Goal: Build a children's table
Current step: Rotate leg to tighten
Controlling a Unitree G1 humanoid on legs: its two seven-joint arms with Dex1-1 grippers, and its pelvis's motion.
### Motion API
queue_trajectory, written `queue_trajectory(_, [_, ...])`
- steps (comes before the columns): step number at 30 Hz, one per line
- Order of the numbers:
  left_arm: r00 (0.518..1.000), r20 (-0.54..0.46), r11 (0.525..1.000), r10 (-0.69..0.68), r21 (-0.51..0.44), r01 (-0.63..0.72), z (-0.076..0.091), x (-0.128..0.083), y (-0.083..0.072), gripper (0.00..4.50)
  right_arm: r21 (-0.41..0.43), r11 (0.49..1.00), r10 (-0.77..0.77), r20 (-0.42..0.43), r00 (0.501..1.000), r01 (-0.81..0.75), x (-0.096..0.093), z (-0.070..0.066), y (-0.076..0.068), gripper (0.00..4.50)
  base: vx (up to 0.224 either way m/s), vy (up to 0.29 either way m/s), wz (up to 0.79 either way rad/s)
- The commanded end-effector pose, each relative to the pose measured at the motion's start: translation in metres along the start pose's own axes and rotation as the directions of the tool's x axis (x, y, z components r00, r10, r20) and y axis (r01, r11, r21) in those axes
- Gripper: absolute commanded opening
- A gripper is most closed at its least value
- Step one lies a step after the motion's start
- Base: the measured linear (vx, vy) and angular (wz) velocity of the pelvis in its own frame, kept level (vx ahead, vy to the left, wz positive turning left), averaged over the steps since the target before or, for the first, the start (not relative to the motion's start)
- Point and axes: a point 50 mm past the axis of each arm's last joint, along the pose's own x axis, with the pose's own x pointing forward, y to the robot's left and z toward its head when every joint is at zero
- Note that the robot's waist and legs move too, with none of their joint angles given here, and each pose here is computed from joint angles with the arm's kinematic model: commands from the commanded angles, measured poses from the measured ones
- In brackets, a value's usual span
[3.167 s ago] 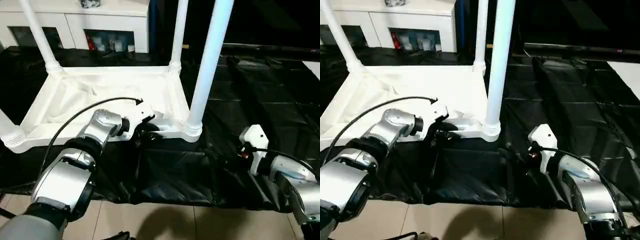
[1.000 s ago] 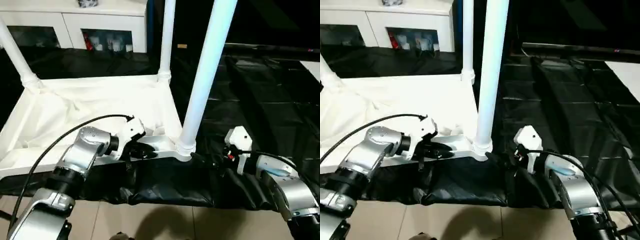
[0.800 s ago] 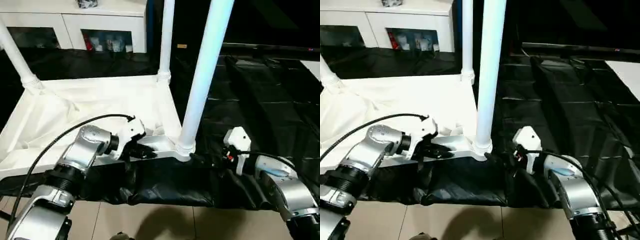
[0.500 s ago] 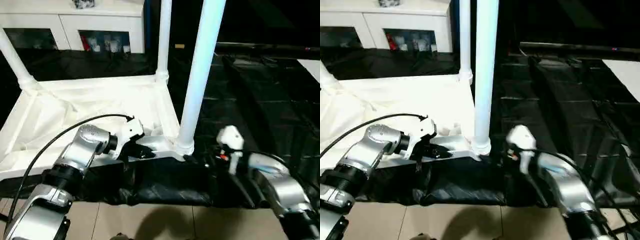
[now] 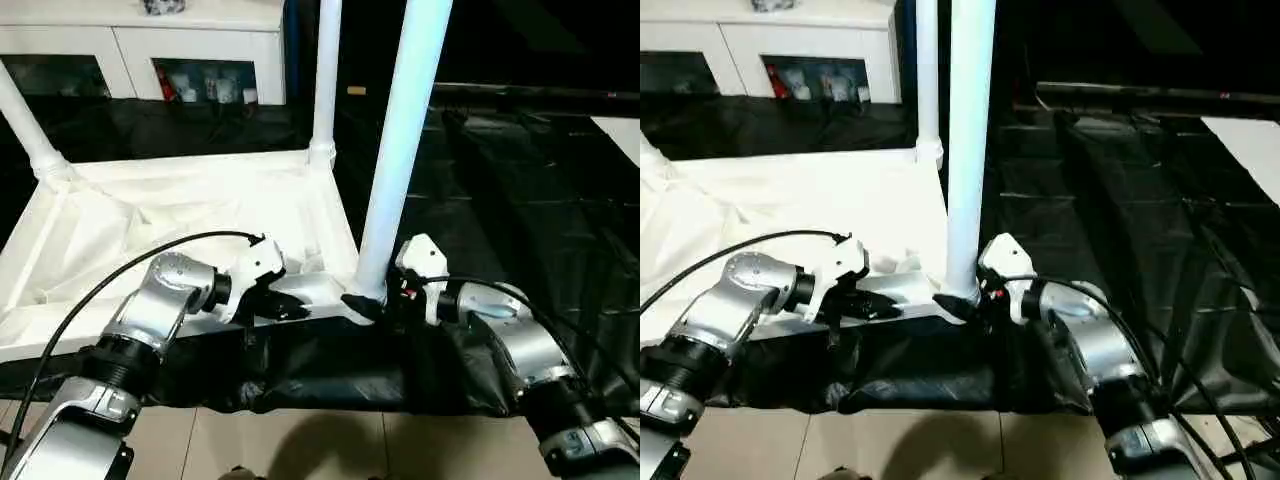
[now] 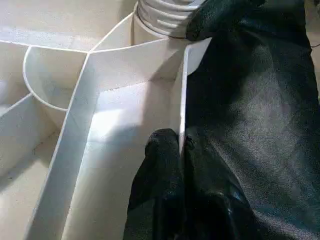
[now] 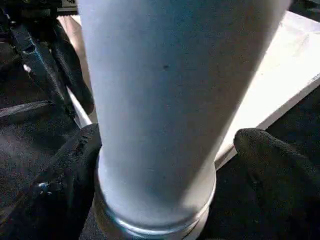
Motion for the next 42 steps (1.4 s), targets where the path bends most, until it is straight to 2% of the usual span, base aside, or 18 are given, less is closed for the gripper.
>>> queue_trajectory(1, [1.0, -0.009, 1.0, -0.012, -0.023, 0.011, -0.004, -0.004, -0.002, 0.0, -0.016, 1.0, 0.011, -0.003, 1.0, -0.011, 0.001, 0.002, -0.003, 4.08, 0.0, 0.0, 0.0])
queue_trajectory(4, [1.0, -0.011, 1.0, -0.008, -0.024, 0.007, -0.004, -0.008, -0.002, 0.0, -0.015, 1.0, 0.021, -0.006, 1.0, -0.021, 0.003, 0.0, -0.004, 3.7, 0.0, 0.0, 0.0])
queue_trajectory(6, [1.0, -0.01, 1.0, -0.005, -0.027, 0.004, -0.004, -0.011, -0.001, 0.0, -0.01, 0.999, 0.03, -0.007, 1.0, -0.03, 0.004, 0.0, -0.003, 3.68, 0.0, 0.0, 0.0])
queue_trajectory(10, [1.0, -0.012, 0.999, -0.004, -0.034, 0.004, -0.006, -0.013, -0.001, 0.0, -0.005, 0.999, 0.044, -0.006, 0.999, -0.044, 0.007, -0.001, -0.002, 3.21, 0.0, 0.0, 0.0])
queue_trajectory(13, [1.0, 0.014, 0.998, 0.01, -0.056, -0.01, -0.003, -0.012, 0.002, 0.0, 0.006, 0.999, 0.034, 0.009, 0.999, -0.035, 0.01, -0.001, -0.001, 3.1, 0.0, 0.0, 0.0])
queue_trajectory(16, [0.996, 0.041, 0.994, 0.082, -0.072, -0.079, 0.003, -0.002, 0.008, 0.0, 0.072, 0.996, -0.058, 0.047, 0.997, 0.055, 0.018, -0.002, -0.002, 2.81, 0.0, 0.0, 0.0])
queue_trajectory(17, [0.996, 0.041, 0.994, 0.082, -0.072, -0.079, 0.003, -0.002, 0.008, 0.0, 0.072, 0.996, -0.058, 0.047, 0.997, 0.055, 0.018, -0.002, -0.002, 2.81, 0.0, 0.0, 0.0])
queue_trajectory(20, [0.98, 0.063, 0.979, 0.188, -0.091, -0.182, 0.014, 0.019, 0.016, 0.0, 0.165, 0.968, -0.198, 0.046, 0.979, 0.188, 0.04, -0.008, 0.006, 2.78, 0.0, 0.0, 0.0])
queue_trajectory(24, [0.971, 0.08, 0.971, 0.224, -0.107, -0.215, 0.022, 0.034, 0.017, 0.0, 0.231, 0.937, -0.275, 0.03, 0.961, 0.261, 0.058, -0.007, 0.013, 2.76, 0.0, 0.0, 0.0])
queue_trajectory(26, [0.961, 0.089, 0.962, 0.261, -0.108, -0.252, 0.031, 0.05, 0.017, 0.0, 0.317, 0.889, -0.353, 0.017, 0.935, 0.33, 0.08, -0.001, 0.021, 2.76, 0.0, 0.0, 0.0])
queue_trajectory(28, [0.959, 0.101, 0.961, 0.266, -0.099, -0.257, 0.035, 0.055, 0.016, 0.0, 0.309, 0.899, -0.34, 0.043, 0.94, 0.311, 0.088, 0.006, 0.027, 2.76, 0.0, 0.0, 0.0])
queue_trajectory(29, [0.959, 0.108, 0.962, 0.264, -0.096, -0.254, 0.037, 0.057, 0.015, 0.0, 0.302, 0.908, -0.322, 0.062, 0.945, 0.29, 0.09, 0.009, 0.028, 3.45, 0.0, 0.0, 0.0])
queue_trajectory(32, [0.963, 0.134, 0.972, 0.233, -0.058, -0.227, 0.039, 0.054, 0.013, 0.0, 0.342, 0.911, -0.281, 0.107, 0.954, 0.231, 0.087, 0.012, 0.028, 3.58, 0.0, 0.0, 0.0])
queue_trajectory(34, [0.966, 0.142, 0.976, 0.217, -0.044, -0.213, 0.039, 0.052, 0.012, 0.0, 0.331, 0.917, -0.271, 0.112, 0.956, 0.221, 0.084, 0.012, 0.026, 3.75, 0.0, 0.0, 0.0])
queue_trajectory(35, [0.97, 0.154, 0.983, 0.186, -0.022, -0.185, 0.038, 0.048, 0.01, 0.0, 0.288, 0.934, -0.254, 0.116, 0.96, 0.213, 0.078, 0.011, 0.023, 3.95, 0.0, 0.0, 0.0])
queue_trajectory(39, [0.987, 0.133, 0.995, 0.086, 0.038, -0.092, 0.027, 0.033, 0.004, 0.0, 0.19, 0.978, -0.11, 0.125, 0.986, 0.085, 0.053, 0.005, 0.014, 3.95, 0.0, 0.0, 0.0])
queue_trajectory(40, [0.987, 0.133, 0.995, 0.086, 0.038, -0.092, 0.027, 0.033, 0.004, 0.0, 0.19, 0.978, -0.11, 0.125, 0.986, 0.085, 0.053, 0.005, 0.014, 3.95, 0.0, 0.0, 0.0])
queue_trajectory(42, [0.992, 0.118, 0.998, 0.038, 0.051, -0.044, 0.021, 0.022, 0.001, 0.0, 0.128, 0.992, 0.004, 0.113, 0.994, -0.018, 0.039, 0.002, 0.012, 3.95, 0.0, 0.0, 0.0])
